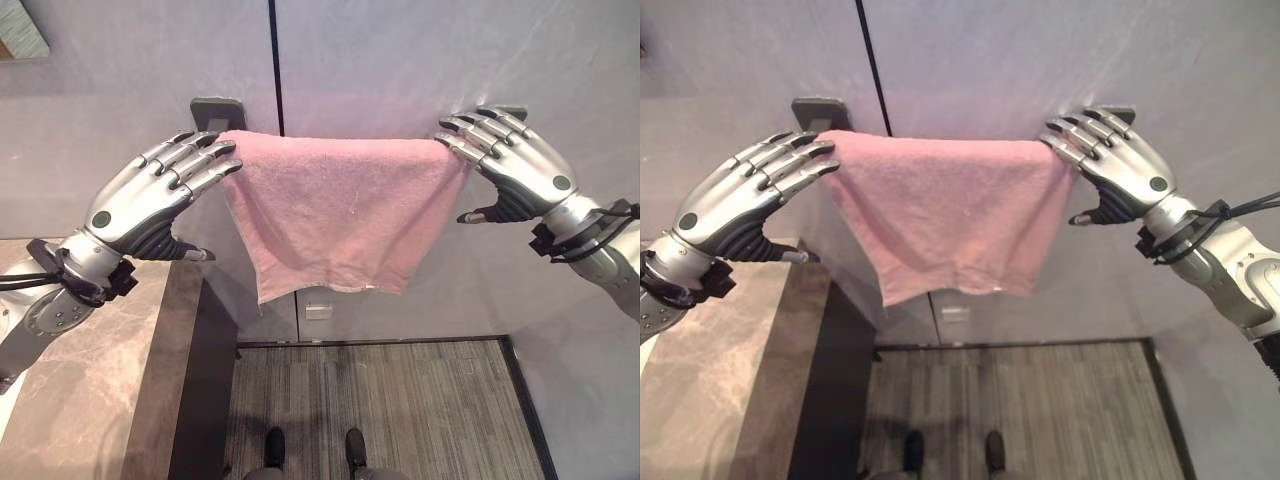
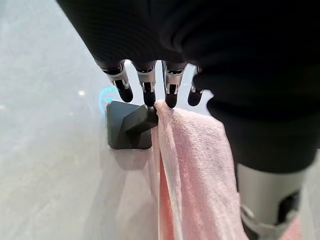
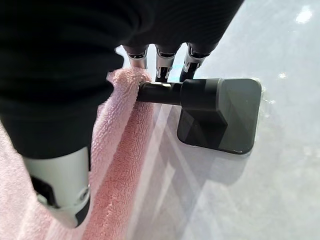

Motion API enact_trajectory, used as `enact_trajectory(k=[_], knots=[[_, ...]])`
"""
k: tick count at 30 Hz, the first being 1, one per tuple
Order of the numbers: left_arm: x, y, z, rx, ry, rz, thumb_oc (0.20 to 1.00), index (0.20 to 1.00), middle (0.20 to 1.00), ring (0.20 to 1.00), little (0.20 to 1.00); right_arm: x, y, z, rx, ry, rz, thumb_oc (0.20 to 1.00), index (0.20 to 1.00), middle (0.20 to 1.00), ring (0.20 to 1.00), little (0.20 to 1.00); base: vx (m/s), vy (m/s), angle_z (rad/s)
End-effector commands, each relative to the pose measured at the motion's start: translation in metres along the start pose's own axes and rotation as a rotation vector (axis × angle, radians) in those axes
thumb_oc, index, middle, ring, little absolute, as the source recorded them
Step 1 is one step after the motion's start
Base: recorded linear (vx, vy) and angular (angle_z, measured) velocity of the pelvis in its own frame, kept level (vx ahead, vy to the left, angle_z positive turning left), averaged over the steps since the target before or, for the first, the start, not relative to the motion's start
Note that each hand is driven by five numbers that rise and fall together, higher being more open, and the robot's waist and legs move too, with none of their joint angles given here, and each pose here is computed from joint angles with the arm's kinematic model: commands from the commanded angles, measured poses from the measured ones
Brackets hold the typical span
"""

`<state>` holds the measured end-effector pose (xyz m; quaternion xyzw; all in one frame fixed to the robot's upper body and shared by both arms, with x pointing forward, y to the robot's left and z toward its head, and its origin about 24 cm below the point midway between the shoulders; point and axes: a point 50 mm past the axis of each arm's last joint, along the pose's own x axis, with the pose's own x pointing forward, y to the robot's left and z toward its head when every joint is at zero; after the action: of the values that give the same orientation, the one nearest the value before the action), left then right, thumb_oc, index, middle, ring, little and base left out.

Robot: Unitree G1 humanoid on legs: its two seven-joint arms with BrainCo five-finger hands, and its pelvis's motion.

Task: Put brush and paste in cup on sink, flatten towel.

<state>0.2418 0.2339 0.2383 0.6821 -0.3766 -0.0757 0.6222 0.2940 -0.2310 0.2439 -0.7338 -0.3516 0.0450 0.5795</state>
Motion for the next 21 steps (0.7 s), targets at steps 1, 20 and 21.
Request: enact_trajectory(k=[1,20,21], knots=[[-0.007,-0.018,-0.005,-0.092,0.065,-0.064,1.0,1.0,1.0,1.0,1.0,-0.037,0.045,-0.051,-0.034,0.327,0.279,1.0,1.0,1.0,1.0,1.0,0.0,0.0,0.0],[0.026,-0.041,0.026,-0.427,0.111,0.413,1.0,1.0,1.0,1.0,1.0,0.009,0.016,0.038,0.653,0.215,-0.535,1.0,1.0,1.0,1.0,1.0,0.01,-0.006,0.03],[0.026,-0.041,0.025,-0.424,0.123,0.428,1.0,1.0,1.0,1.0,1.0,0.011,0.014,0.042,0.691,0.208,-0.565,1.0,1.0,1.0,1.0,1.0,0.0,0.0,0.0]])
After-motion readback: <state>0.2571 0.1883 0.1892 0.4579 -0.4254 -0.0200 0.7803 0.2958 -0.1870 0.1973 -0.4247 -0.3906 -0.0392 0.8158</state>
